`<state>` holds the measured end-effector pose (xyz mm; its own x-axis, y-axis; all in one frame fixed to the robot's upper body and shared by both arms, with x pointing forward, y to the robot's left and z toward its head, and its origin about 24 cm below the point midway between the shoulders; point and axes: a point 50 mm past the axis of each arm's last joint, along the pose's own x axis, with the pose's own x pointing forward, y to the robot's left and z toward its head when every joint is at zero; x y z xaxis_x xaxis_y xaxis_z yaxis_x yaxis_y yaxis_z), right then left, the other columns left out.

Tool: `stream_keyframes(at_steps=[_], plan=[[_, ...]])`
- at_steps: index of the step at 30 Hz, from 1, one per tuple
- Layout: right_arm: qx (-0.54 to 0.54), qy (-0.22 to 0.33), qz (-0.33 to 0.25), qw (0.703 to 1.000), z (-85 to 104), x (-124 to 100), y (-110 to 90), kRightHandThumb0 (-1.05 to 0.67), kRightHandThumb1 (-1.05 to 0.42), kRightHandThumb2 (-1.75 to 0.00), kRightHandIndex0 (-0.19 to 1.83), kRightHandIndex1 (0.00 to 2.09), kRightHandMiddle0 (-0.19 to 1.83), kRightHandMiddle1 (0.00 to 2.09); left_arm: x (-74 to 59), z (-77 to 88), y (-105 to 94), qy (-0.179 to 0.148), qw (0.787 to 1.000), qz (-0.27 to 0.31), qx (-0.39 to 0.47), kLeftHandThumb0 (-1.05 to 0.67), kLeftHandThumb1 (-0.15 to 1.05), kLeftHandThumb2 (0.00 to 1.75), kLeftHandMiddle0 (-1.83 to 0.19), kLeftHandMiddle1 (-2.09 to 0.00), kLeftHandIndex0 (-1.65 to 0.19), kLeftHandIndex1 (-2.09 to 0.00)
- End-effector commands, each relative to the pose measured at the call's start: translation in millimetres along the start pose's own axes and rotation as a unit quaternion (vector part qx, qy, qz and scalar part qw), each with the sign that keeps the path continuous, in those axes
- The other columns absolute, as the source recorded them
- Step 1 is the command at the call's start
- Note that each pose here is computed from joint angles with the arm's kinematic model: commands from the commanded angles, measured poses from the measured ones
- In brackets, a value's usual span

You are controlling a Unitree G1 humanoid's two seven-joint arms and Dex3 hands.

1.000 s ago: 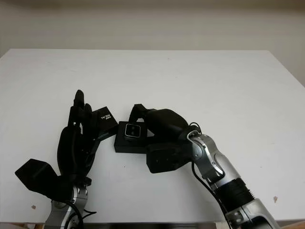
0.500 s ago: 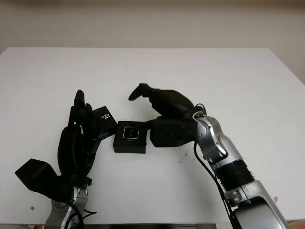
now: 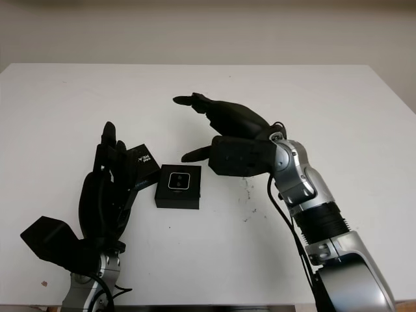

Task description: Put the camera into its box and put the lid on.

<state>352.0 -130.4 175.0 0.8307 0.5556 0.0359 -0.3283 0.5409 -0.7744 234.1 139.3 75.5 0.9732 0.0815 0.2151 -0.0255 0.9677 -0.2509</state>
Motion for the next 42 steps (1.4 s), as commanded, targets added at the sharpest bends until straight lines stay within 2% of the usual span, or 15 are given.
stream_keyframes(at_steps=[1,7,11,15,19,21,27,31,33,38,42], plan=[[0.040,-0.009,-0.014,0.999,0.7,-4.7,-3.0,-0.78,-1.05,-0.38,-0.01,0.04,-0.03,0.15,-0.9,3.3,-2.5,-0.008,1.000,0.005,-0.010,-0.53,1.05,0.34,0.01,-0.05,0.04,-0.06],[0.104,-0.007,-0.032,0.994,-8.8,-15.0,6.3,-0.77,-1.05,-0.49,0.06,0.07,0.02,0.13,0.0,12.2,10.4,-0.027,0.999,0.024,0.000,-0.53,1.05,0.33,-0.02,-0.06,0.02,-0.07],[0.157,-0.009,-0.059,0.986,-14.9,-21.8,9.0,-0.75,-1.05,-0.55,0.08,0.08,0.06,0.14,0.0,25.6,18.6,-0.059,0.998,0.028,0.000,-0.50,1.05,0.29,-0.07,-0.08,-0.01,-0.08],[0.262,-0.015,-0.091,0.961,-20.1,-28.8,9.5,-0.69,-1.05,-0.57,0.04,0.05,0.01,0.11,-2.1,40.7,28.0,-0.092,0.995,0.028,0.018,-0.48,1.05,0.23,-0.18,-0.11,-0.11,-0.13],[0.322,-0.014,-0.114,0.940,-25.3,-36.6,10.3,-0.66,-1.05,-0.65,0.00,0.04,-0.01,0.09,-1.6,56.7,42.0,-0.128,0.986,0.032,0.107,-0.48,1.04,0.10,-0.35,-0.14,-0.23,-0.19],[0.334,-0.007,-0.119,0.935,-28.3,-40.3,10.9,-0.67,-1.05,-0.66,-0.01,0.03,-0.03,0.08,1.1,65.7,53.2,-0.134,0.972,0.020,0.193,-0.51,1.02,0.07,-0.32,-0.11,-0.21,-0.17],[0.355,0.015,-0.146,0.923,-37.3,-50.4,11.6,-0.66,-1.05,-0.64,0.02,0.05,0.00,0.10,20.5,91.3,83.7,-0.095,0.911,-0.049,0.398,-0.67,0.94,0.04,-0.11,-0.02,-0.03,-0.05],[0.386,0.029,-0.180,0.904,-38.0,-53.7,4.4,-0.67,-1.05,-0.65,0.03,0.06,0.03,0.12,39.9,93.5,93.0,-0.048,0.859,-0.108,0.498,-0.75,0.91,0.04,0.05,-0.01,0.00,-0.05],[0.400,0.029,-0.185,0.897,-38.1,-54.8,0.8,-0.69,-1.05,-0.67,0.02,0.05,0.01,0.11,47.0,91.3,93.5,-0.039,0.842,-0.128,0.522,-0.78,0.89,0.04,0.05,-0.03,0.00,-0.05],[0.437,0.034,-0.211,0.874,-38.5,-56.1,-9.6,-0.74,-1.05,-0.69,0.02,0.05,0.00,0.13,66.7,79.3,88.6,0.000,0.817,-0.169,0.552,-0.73,0.84,0.03,0.07,-0.04,-0.01,-0.05],[0.454,0.035,-0.219,0.863,-39.7,-56.6,-11.4,-0.74,-1.05,-0.70,0.01,0.05,-0.02,0.14,77.3,68.9,83.4,0.010,0.813,-0.188,0.551,-0.73,0.83,0.05,0.08,-0.04,-0.01,-0.05]])
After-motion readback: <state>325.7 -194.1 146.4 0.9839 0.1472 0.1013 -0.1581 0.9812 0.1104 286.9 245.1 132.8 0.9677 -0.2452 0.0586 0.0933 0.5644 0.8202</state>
